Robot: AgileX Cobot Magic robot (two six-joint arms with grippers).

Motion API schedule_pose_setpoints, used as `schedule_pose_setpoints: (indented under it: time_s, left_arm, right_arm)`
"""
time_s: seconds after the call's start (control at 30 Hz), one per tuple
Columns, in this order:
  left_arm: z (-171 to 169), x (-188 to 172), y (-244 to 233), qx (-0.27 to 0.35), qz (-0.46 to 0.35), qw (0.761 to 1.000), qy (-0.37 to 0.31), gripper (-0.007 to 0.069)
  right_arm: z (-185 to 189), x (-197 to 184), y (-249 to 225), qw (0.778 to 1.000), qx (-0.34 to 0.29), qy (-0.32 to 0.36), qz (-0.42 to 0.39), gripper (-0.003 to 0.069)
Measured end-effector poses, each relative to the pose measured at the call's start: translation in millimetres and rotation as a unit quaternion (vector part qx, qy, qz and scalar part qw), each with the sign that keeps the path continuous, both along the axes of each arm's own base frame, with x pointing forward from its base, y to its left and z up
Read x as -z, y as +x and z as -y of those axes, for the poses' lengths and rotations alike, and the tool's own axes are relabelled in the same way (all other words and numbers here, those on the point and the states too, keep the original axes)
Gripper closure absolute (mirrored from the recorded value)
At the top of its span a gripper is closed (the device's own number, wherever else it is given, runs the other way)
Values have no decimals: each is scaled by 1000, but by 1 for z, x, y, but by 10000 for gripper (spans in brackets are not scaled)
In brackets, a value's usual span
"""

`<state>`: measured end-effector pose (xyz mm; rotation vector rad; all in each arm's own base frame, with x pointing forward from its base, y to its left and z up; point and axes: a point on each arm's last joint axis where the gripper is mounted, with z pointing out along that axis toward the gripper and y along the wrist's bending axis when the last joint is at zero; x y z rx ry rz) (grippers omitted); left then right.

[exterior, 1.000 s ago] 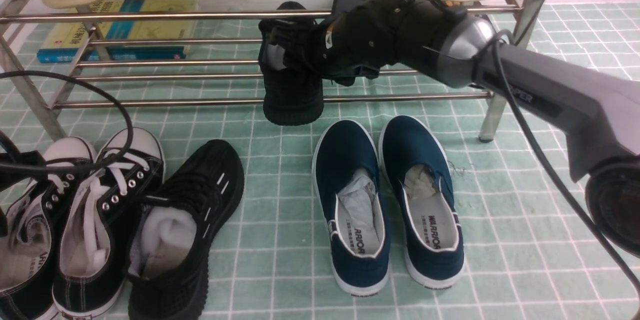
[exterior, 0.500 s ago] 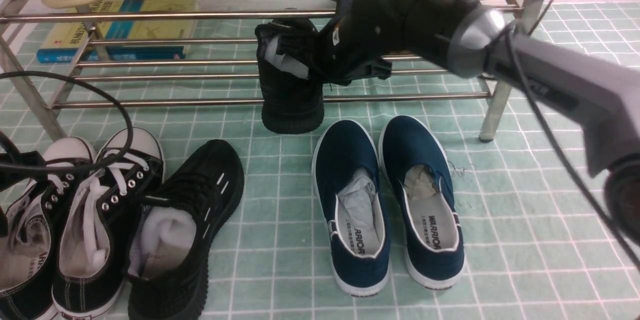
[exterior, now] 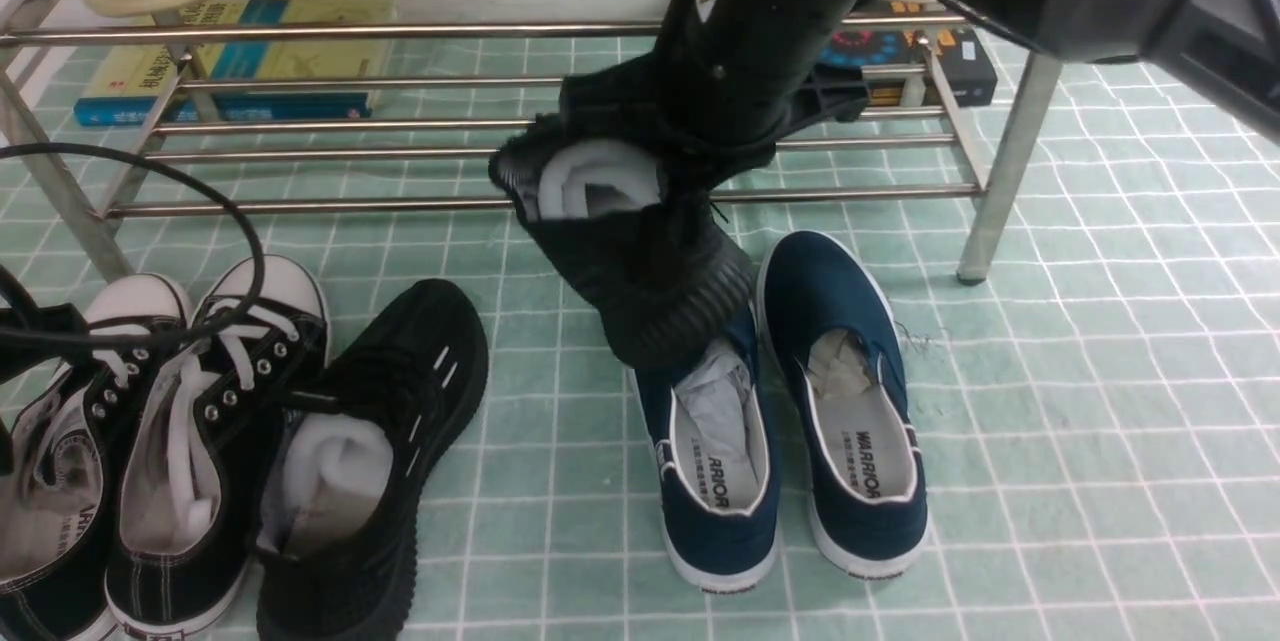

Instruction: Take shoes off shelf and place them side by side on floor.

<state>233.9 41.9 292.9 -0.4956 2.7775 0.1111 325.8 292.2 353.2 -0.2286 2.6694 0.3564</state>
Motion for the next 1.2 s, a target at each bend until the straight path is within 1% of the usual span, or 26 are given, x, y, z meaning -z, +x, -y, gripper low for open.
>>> schedule_pose_setpoints:
  time_s: [0.1,0.2,0.33,0.47,0.63,0.8,0.93,1.07,1.2]
  left_arm:
    - [0,0,0,0,0,1000,1,517]
    - [0,0,0,0,0,1000,1,516]
    - [0,0,0,0,0,1000,1,510]
    - [0,0,0,0,0,1000,1,506]
    - [0,0,0,0,-1,1000,1,500]
    - [0,0,0,0,-1,1000,1,498]
    - [0,0,0,0,-1,1000,2,498]
    - [0,0,0,0,-1,1000,2,494]
    - [0,0,0,0,-1,1000,2,488]
  right_arm:
    - [-12,-13,-23,1000,-1,-14,27,600]
    - [-23,-20,-40,999,5,-8,41,600]
    - [-40,-19,-59,999,28,9,34,600]
    - [-49,-12,-64,998,57,10,34,600]
    - [-54,9,-61,996,92,0,15,600]
    - [-56,43,-60,992,124,-29,-22,600]
    - [-60,63,-60,989,136,-41,-44,600]
    - [-64,68,-60,988,137,-33,-58,600]
    - [-68,67,-60,989,133,-7,-62,600]
